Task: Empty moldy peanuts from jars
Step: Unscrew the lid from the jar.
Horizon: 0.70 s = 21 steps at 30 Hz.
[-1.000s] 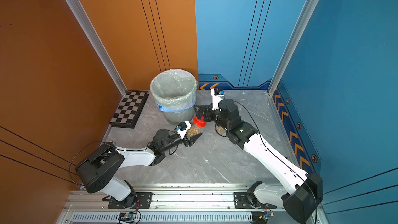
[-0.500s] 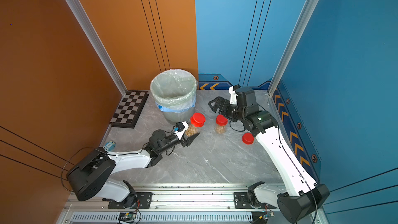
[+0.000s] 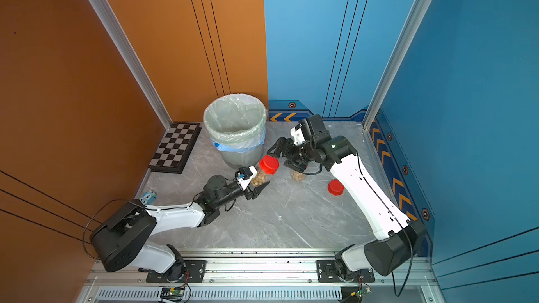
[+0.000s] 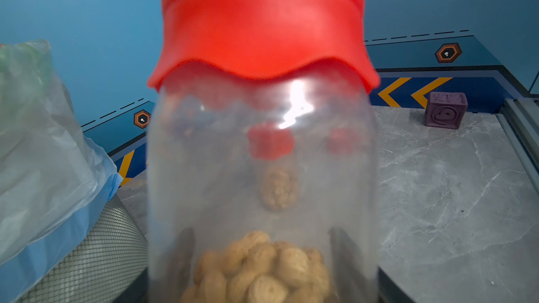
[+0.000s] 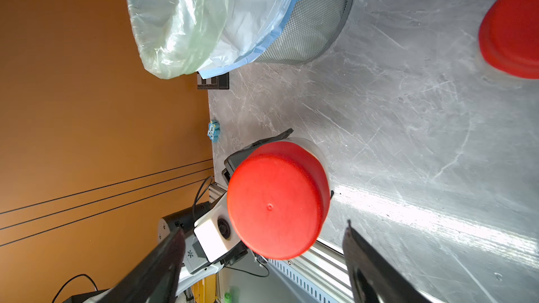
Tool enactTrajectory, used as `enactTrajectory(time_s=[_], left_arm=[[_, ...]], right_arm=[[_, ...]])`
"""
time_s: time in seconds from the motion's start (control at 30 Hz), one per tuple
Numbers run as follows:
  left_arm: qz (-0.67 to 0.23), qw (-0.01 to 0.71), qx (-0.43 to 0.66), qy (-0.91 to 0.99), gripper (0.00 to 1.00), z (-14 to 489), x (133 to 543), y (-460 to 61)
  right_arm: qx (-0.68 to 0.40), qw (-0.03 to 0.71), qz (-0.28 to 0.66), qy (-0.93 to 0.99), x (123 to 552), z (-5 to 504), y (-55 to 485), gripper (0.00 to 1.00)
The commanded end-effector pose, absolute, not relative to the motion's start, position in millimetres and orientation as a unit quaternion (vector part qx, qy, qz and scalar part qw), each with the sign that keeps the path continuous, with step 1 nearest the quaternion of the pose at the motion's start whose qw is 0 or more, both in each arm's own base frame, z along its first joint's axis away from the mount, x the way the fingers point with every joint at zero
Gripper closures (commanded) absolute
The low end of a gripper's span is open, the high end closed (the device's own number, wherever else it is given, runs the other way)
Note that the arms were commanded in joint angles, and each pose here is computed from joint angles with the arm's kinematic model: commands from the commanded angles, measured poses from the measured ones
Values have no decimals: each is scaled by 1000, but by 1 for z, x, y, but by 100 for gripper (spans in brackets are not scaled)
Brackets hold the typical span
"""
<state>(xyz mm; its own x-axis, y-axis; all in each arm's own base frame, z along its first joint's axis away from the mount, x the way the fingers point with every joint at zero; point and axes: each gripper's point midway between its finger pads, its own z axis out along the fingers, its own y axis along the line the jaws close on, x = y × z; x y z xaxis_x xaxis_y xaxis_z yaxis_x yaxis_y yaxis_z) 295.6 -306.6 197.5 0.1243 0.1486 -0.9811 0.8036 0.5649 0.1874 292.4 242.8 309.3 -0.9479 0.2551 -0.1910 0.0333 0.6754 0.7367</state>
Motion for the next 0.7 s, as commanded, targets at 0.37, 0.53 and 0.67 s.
enactTrajectory(time_s=[0.37, 0.53, 0.67], left_arm=[[-242, 650, 395, 602, 45, 203, 295, -303], [-242, 649, 397, 602, 46, 203, 295, -305], [-242, 647, 401, 602, 46, 201, 294, -305]], right_arm=[[40, 97, 333, 937, 283, 285, 254, 17], [29, 99, 325, 940, 284, 285, 258, 17], [20, 100, 315, 944, 287, 284, 260, 18]])
